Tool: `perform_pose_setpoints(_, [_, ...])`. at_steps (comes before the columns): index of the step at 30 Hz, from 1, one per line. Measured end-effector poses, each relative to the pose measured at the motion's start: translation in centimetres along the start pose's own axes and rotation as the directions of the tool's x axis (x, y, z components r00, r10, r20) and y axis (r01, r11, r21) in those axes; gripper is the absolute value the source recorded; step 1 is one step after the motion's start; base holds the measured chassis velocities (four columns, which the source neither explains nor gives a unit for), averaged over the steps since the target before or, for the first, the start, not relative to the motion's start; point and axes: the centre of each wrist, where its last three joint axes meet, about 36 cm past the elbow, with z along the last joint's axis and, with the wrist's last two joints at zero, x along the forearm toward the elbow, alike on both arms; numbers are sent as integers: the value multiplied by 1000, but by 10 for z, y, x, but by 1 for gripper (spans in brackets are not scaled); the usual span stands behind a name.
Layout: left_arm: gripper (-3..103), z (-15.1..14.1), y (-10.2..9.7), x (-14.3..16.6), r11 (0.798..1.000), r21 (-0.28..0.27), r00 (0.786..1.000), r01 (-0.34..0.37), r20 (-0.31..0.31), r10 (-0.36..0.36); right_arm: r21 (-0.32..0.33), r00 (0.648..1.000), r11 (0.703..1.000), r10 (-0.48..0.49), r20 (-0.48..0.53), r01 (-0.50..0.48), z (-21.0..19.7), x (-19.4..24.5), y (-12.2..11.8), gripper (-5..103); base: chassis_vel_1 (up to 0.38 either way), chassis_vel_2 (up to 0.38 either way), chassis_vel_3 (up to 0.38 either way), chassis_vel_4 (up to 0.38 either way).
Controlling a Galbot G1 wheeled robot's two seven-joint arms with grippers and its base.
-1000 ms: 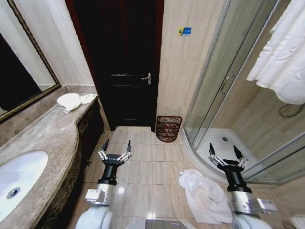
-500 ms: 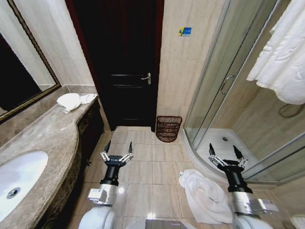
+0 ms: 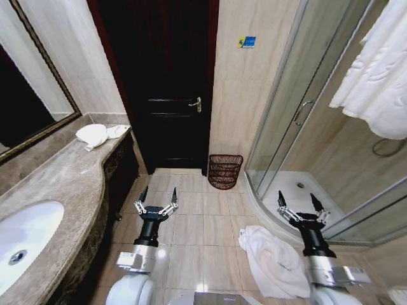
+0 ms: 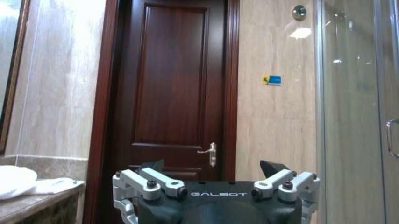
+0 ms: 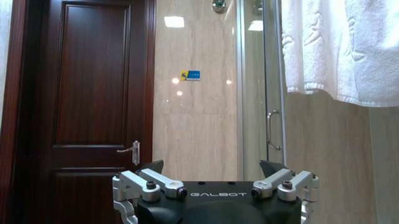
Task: Discard the used towel into the hamper.
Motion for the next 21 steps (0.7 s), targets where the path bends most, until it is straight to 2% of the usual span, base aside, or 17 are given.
perform_pose_setpoints(7, [100, 1, 1, 0, 1000, -6, 1000, 2, 0, -2, -4, 1000, 1000, 0, -5, 0, 3, 0, 0, 100, -63, 60, 61, -65])
perform_pose_setpoints(10, [100, 2, 2, 1, 1000, -8, 1000, -10, 11, 11, -6, 1000, 1000, -3, -4, 3, 3, 0, 0, 100, -82, 77, 75, -75])
perform_pose_setpoints(12, [100, 4, 2, 3, 998, -35, 999, -45, 26, 46, -7, 1000, 1000, -5, -6, 5, 4, 0, 0, 100, -90, 79, 81, -76])
perform_pose_setpoints(21, [100, 7, 2, 2, 998, -40, 998, -51, 28, 52, -11, 1000, 1000, 3, 1, -3, 5, -1, -1, 100, -87, 71, 75, -82])
